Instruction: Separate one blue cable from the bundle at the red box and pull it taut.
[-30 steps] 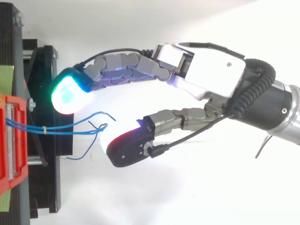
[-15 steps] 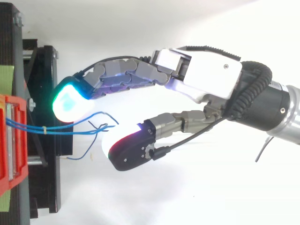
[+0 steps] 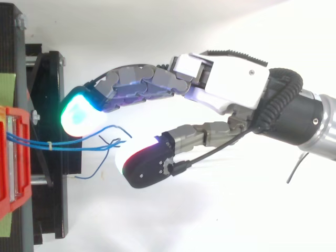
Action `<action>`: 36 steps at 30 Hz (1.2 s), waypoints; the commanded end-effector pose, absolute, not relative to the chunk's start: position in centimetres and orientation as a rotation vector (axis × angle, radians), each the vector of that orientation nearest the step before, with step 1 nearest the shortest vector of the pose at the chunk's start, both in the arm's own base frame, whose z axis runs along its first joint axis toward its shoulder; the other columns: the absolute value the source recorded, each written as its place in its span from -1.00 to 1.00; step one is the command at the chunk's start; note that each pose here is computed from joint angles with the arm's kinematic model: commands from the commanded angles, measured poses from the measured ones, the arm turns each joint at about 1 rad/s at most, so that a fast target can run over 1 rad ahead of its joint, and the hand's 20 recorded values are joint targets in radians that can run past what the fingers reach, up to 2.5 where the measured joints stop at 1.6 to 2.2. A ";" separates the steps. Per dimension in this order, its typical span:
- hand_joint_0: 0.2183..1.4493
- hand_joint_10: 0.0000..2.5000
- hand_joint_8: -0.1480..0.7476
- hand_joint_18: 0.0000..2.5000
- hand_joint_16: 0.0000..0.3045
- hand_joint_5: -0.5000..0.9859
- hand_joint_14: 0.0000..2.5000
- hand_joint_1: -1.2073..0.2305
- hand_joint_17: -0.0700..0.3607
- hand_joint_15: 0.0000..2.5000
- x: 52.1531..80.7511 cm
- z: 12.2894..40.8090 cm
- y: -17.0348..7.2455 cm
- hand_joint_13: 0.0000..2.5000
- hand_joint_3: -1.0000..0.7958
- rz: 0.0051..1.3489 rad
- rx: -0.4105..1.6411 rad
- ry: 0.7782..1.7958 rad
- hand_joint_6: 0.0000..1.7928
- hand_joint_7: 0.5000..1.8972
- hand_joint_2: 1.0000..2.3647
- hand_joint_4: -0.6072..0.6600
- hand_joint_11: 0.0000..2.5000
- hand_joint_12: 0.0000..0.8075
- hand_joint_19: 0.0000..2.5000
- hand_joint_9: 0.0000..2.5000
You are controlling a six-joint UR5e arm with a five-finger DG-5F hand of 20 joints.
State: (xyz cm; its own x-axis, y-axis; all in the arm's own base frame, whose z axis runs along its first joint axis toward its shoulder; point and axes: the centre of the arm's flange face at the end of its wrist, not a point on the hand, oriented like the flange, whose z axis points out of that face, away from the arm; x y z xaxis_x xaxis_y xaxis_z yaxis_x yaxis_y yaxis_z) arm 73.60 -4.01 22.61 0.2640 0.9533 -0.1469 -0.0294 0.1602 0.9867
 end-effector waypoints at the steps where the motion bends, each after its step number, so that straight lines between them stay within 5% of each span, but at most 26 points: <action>1: -0.48 -1.00 -0.06 -0.73 -0.74 -0.57 -0.99 -0.18 -0.26 -0.85 73.8 20.9 -3.8 -0.60 -0.44 0.923 1.184 1.066 -0.44 -0.67 -1.00 0.37 -0.84 -0.16 -0.78 -0.65; 36: -0.39 -0.99 -0.06 -0.71 -0.76 -0.59 -0.99 -0.20 -0.30 -0.83 75.3 19.6 -3.8 -0.56 -0.43 1.125 1.210 0.983 -0.44 -0.53 -1.00 0.37 -0.74 -0.20 -0.80 -0.60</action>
